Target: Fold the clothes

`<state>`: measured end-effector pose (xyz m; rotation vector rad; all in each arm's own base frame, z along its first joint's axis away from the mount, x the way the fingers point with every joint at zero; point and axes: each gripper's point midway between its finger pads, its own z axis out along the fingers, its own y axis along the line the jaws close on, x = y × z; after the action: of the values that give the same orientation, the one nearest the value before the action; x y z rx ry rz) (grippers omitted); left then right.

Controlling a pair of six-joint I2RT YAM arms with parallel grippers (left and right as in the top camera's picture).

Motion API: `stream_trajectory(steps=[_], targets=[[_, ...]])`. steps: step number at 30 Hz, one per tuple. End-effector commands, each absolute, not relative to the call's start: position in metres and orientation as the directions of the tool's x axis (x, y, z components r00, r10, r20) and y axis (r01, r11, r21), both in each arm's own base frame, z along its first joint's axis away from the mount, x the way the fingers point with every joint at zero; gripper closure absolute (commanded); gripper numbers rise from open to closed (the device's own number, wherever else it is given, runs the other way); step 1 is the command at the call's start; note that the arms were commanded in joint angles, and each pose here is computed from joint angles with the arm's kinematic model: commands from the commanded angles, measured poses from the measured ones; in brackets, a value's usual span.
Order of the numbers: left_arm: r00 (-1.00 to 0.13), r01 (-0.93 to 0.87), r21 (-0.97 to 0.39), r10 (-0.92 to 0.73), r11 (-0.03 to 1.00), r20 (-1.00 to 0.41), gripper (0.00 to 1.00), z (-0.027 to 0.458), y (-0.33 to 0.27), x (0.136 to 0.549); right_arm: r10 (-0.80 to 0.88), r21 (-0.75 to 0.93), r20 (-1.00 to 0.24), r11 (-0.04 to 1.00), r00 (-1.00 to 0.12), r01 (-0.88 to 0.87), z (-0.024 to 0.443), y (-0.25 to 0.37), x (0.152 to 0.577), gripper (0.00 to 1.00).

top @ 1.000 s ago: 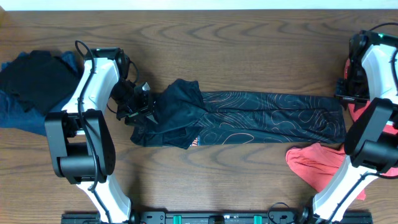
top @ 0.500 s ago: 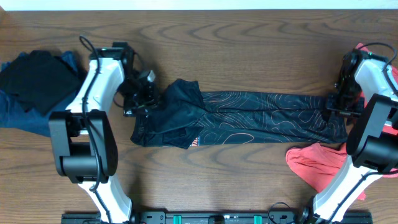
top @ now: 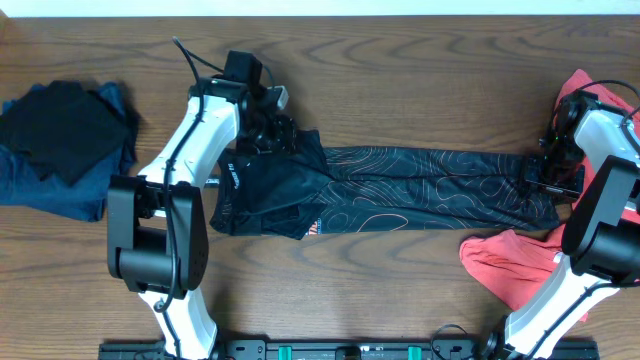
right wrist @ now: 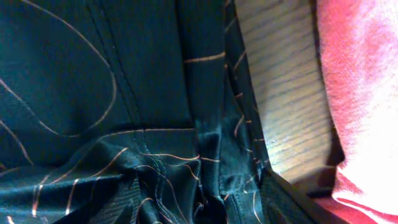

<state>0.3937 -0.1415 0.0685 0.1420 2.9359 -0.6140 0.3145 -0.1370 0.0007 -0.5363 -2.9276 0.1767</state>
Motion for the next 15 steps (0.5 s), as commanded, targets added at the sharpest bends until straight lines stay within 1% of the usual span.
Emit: stream_trajectory(steps=[1, 5, 9, 13, 15], targets=[[-0.982, 0.121, -0.368, 0.058, 0.922, -0.178, 0.4, 0.067, -0.144, 0.399, 0.355, -0.091, 0.161, 0.935, -0.921, 0.344, -0.015, -0.127, 0.311, 0.41], [-0.975, 0.139, -0.337, 0.07, 0.931, -0.209, 0.4, 0.065, -0.148, 0.405, 0.355, -0.091, 0.164, 0.935, -0.92, 0.344, -0.014, -0.127, 0.311, 0.41], [-0.976, 0.146, -0.313, 0.084, 0.938, -0.203, 0.4, 0.057, -0.15, 0.405, 0.357, -0.112, 0.157, 0.933, -0.921, 0.342, -0.015, -0.132, 0.311, 0.41], [-0.979, 0.142, -0.313, 0.086, 0.939, -0.187, 0.4, 0.05, -0.15, 0.404, 0.38, -0.125, 0.093, 0.921, -0.92, 0.368, -0.017, -0.146, 0.322, 0.36], [-0.979, 0.141, -0.312, 0.086, 0.94, -0.183, 0.4, 0.048, -0.15, 0.404, 0.388, -0.125, 0.072, 0.918, -0.919, 0.377, -0.017, -0.151, 0.325, 0.36]])
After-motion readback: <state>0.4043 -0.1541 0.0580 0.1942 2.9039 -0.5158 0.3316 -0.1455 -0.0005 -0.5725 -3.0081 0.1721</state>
